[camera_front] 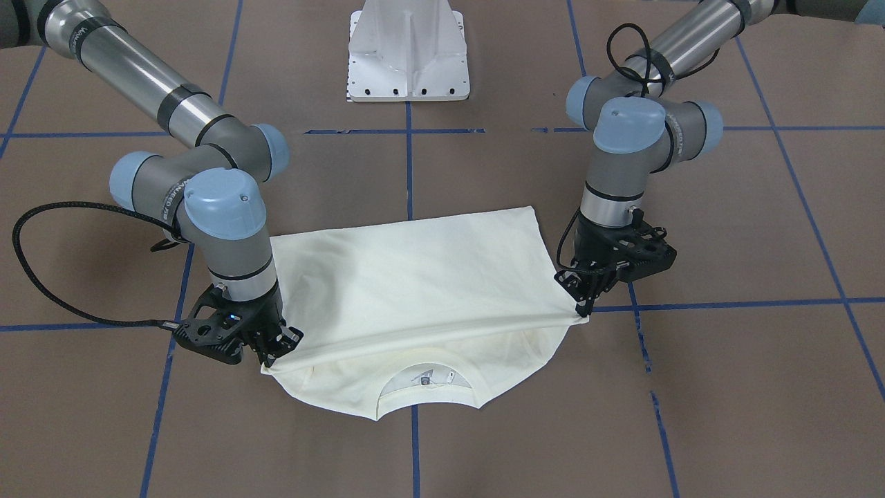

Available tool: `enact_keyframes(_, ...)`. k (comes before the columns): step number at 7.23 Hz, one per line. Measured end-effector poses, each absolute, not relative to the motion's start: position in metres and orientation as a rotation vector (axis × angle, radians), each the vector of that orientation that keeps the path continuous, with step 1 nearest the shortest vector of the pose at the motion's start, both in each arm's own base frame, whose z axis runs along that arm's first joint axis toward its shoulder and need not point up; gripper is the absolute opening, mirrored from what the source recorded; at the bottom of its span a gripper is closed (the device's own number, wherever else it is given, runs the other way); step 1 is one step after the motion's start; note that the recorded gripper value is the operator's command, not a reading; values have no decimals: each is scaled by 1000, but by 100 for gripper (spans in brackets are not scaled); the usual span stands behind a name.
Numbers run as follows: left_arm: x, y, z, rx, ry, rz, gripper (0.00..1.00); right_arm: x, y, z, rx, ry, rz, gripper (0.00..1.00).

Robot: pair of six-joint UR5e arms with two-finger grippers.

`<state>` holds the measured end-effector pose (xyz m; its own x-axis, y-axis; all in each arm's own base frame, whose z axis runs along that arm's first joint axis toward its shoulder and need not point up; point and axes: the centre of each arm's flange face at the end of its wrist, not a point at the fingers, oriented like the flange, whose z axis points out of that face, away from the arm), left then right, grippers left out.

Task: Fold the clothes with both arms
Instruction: 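Lift the hem with both grippers and fold it toward the collar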

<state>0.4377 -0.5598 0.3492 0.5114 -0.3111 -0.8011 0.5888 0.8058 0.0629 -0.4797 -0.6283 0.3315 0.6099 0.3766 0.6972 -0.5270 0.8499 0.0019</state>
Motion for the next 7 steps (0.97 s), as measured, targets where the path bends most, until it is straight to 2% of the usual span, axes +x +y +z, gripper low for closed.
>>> enact_keyframes(1, 441, -563, 358, 353, 888, -554, 36, -485, -633, 331, 218, -757, 525, 41)
enact_keyframes(2, 442, -565, 361, 356, 896, -554, 40, -488, -636, 328, 219, -762, 526, 44)
enact_keyframes(3, 442, -565, 358, 361, 908, -552, 40, -489, -636, 320, 221, -777, 527, 58)
enact_keyframes(5, 429, -556, 326, 385, 980, -545, 41, -466, -615, 297, 208, -861, 509, 69)
enact_keyframes(6, 418, -545, 304, 386, 1033, -539, 43, -441, -586, 298, 187, -913, 494, 76)
enact_keyframes(7, 408, -532, 291, 366, 1076, -531, 43, -417, -547, 315, 153, -944, 498, 76)
